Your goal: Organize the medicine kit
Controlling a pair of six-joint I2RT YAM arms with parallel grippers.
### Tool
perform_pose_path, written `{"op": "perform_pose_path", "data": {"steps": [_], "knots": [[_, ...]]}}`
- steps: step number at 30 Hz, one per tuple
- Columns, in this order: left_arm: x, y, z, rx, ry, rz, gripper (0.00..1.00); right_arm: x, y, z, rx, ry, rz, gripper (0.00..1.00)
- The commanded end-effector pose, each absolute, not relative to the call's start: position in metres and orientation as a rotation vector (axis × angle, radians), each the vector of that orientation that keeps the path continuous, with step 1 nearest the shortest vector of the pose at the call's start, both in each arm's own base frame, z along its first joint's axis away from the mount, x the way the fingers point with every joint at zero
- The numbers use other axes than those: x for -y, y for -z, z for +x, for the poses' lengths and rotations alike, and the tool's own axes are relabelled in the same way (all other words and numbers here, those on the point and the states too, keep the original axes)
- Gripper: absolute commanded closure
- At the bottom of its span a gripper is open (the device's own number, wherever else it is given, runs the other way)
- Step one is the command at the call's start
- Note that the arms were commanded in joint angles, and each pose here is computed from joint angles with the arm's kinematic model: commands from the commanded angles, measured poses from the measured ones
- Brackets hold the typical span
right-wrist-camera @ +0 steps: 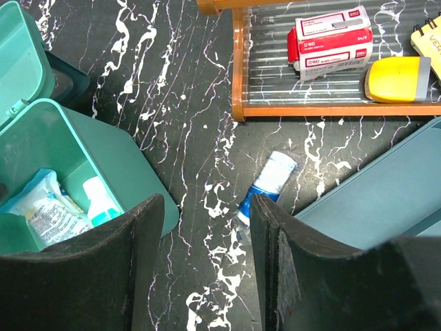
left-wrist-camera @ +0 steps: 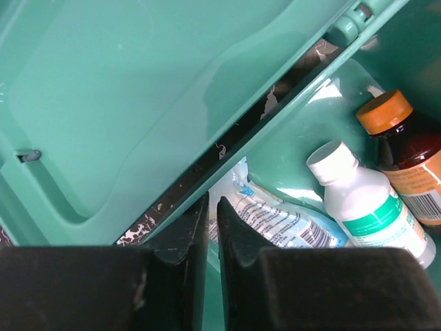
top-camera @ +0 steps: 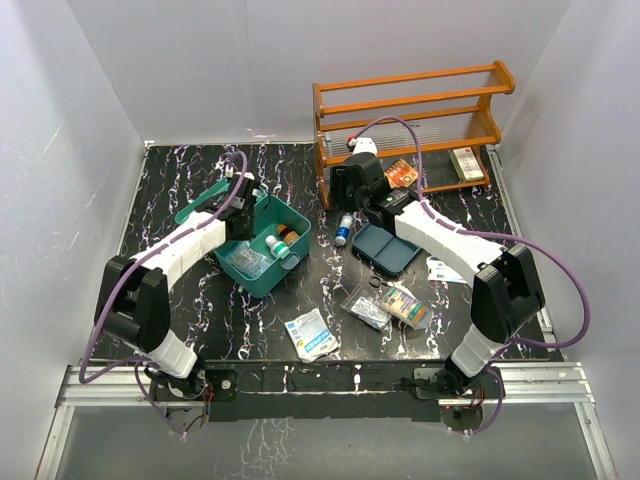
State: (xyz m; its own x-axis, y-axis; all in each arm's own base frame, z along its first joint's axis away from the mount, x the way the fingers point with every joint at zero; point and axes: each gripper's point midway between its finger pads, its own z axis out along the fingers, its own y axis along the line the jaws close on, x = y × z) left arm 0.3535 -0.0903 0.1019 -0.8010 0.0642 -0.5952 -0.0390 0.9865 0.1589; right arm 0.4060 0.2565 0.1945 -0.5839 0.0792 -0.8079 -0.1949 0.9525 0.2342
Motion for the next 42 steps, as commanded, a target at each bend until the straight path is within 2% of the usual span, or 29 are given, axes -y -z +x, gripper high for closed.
{"op": "perform_pose_path", "data": {"steps": [1,11,22,29,38,42], "knots": [[0.082,-0.09,0.357,-2.487,-0.285,0.047,0.92,-0.257,-0.207,0.415,-2.115,-0.392,-0.072,0.5],[0.077,-0.058,0.336,-2.547,-0.339,0.089,0.97,-0.254,-0.201,0.422,-2.125,-0.393,-0.067,0.5],[0.091,-0.03,0.32,-2.657,-0.234,0.158,0.97,-0.252,-0.201,0.422,-2.128,-0.405,-0.052,0.49],[0.09,-0.06,0.328,-2.597,-0.237,0.12,0.95,-0.245,-0.205,0.42,-2.115,-0.385,-0.042,0.48],[0.086,-0.138,0.371,-2.322,-0.247,-0.014,0.95,-0.217,-0.208,0.418,-2.096,-0.269,-0.054,0.41],[0.099,-0.162,0.39,-2.209,-0.145,-0.022,0.93,-0.203,-0.209,0.414,-2.076,-0.229,-0.086,0.29]]}}
